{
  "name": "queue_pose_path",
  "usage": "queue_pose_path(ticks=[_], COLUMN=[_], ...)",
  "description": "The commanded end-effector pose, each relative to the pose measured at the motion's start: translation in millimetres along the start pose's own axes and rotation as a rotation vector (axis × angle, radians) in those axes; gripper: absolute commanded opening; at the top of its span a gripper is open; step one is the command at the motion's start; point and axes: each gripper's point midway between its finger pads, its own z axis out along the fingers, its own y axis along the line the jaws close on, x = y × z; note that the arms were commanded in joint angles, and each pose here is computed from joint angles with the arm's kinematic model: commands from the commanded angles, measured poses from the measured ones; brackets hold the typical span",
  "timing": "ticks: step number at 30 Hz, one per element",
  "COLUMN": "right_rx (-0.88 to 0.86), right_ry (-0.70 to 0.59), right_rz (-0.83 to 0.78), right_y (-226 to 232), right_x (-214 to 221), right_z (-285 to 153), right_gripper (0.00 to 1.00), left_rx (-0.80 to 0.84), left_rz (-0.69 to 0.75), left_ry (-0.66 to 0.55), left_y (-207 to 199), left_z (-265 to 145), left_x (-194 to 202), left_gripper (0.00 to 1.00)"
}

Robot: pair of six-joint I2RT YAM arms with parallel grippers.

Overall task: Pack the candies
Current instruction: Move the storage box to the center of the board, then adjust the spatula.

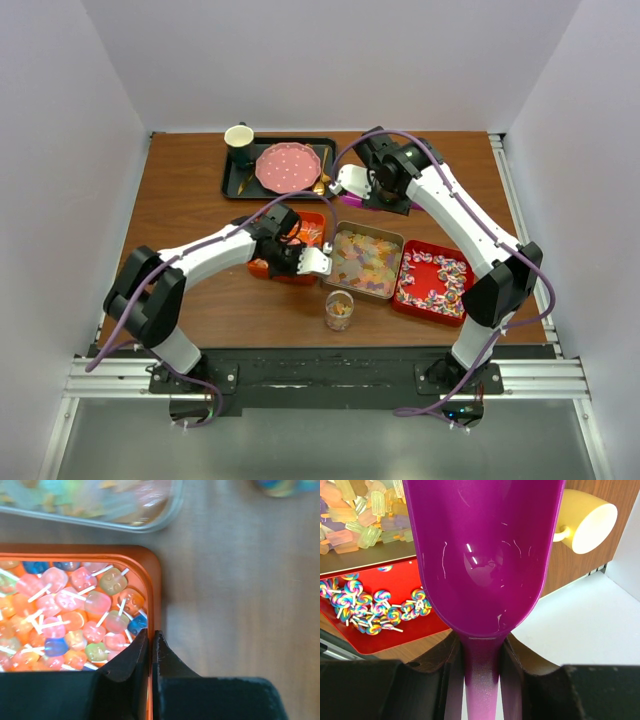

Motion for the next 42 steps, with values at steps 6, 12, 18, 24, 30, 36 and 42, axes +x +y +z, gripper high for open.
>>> queue_pose_path(ticks=[6,12,18,24,30,36,42], right_rx=[-0.018,-0.078,-0.016,0.053,-0.008,0.001,0.011], right_ry=[0.017,-0.047,-0.208,-0.338,-0.420,-0.426,-0.448], right_rz=[-0.009,-0.040,-0.067,-0.129,-0.152,-0.218,-0.223], right_y=[4.7,10.0,-1.1,-5.6,8.7,25.7,27.5], right_x=[10.6,-6.0,-38.2,-76.6,-121.0,-144.0,-164.3], right_z=[-5.7,-0.8,0.9,13.2,11.0,12.5,5.2], right_gripper=[0.00,0.00,0.00,0.00,0.00,0.00,0.00], left_rx=[-0.138,-0.222,-0.171,0.163,0.117,0.142,0.154], left_rz=[-0.015,-0.235,-0.865,-1.075,-1.143,-1.186,-1.219], left_ry=[-0.240,-0.378,-0.779,-1.040,-1.046,-1.048,-1.031], left_y=[24.3,28.3,72.8,82.7,100.2,115.5,127.6], left_z=[-56.6,-118.6,-176.0,-184.4,-175.4,-165.7,-151.3], left_x=[-67.2,-73.5,-43.7,-53.4,-37.4,-31.2,-22.5], left_gripper=[0.39,0.58,0.66,1.00,1.00,0.83,0.63])
